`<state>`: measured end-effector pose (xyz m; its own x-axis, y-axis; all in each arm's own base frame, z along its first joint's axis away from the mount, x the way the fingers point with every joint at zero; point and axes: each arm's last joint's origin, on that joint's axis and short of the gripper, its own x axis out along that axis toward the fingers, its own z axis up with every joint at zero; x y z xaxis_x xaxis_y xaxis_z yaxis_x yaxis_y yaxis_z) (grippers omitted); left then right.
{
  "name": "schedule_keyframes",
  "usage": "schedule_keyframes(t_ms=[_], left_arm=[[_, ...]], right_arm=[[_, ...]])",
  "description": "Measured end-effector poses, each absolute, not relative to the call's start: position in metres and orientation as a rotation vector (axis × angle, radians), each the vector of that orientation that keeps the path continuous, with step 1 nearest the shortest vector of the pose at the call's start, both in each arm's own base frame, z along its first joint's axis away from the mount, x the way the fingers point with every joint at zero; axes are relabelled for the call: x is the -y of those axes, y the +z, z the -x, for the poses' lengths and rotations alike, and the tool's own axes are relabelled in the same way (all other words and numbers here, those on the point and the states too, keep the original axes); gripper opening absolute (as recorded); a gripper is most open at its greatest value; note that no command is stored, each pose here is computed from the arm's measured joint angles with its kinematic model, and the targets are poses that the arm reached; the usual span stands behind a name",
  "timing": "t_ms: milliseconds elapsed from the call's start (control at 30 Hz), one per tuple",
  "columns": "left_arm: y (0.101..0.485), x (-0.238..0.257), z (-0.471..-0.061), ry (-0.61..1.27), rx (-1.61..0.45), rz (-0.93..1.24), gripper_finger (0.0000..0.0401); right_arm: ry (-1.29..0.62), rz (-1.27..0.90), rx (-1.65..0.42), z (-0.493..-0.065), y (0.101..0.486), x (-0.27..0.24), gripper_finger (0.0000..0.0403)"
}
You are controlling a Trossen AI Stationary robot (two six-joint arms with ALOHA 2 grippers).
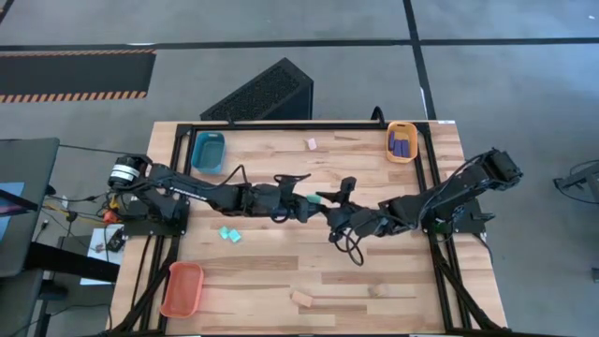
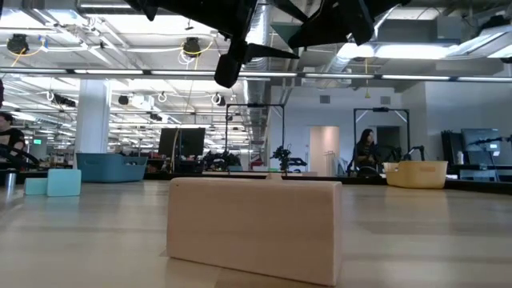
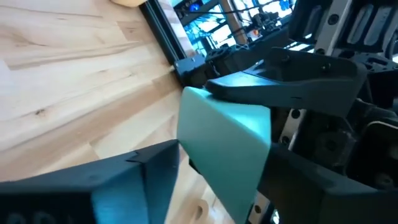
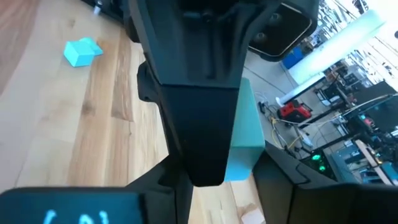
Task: Sort & place blocks by color
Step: Put the right light blue block into the blue bin
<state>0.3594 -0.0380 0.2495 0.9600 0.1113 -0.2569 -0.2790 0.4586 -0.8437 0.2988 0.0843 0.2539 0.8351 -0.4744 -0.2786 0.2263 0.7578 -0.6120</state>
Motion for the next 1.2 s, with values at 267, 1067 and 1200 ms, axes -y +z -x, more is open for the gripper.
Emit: schedule_keyframes(t_ms=[267, 1067, 1200], left_arm=[[0.2496, 0.0365, -0.3594, 0.242, -0.173, 1.043, 0.0121], [0.2539, 0.0306, -0.3611, 0.173, -0.166, 0.956, 0.0091], [0.2530, 0.0299, -0.3604, 0.184, -0.182, 0.937, 0.0091]], right_arm=[[-0.392, 0.613, -0.443, -0.2967, 0.2530, -0.0890, 0.0149], [-0.326, 0.415, -0.369, -0.3006, 0.2561, -0.0883, 0.0147], [-0.324, 0.419, -0.373, -0.3008, 0.2555, -0.0883, 0.0149]])
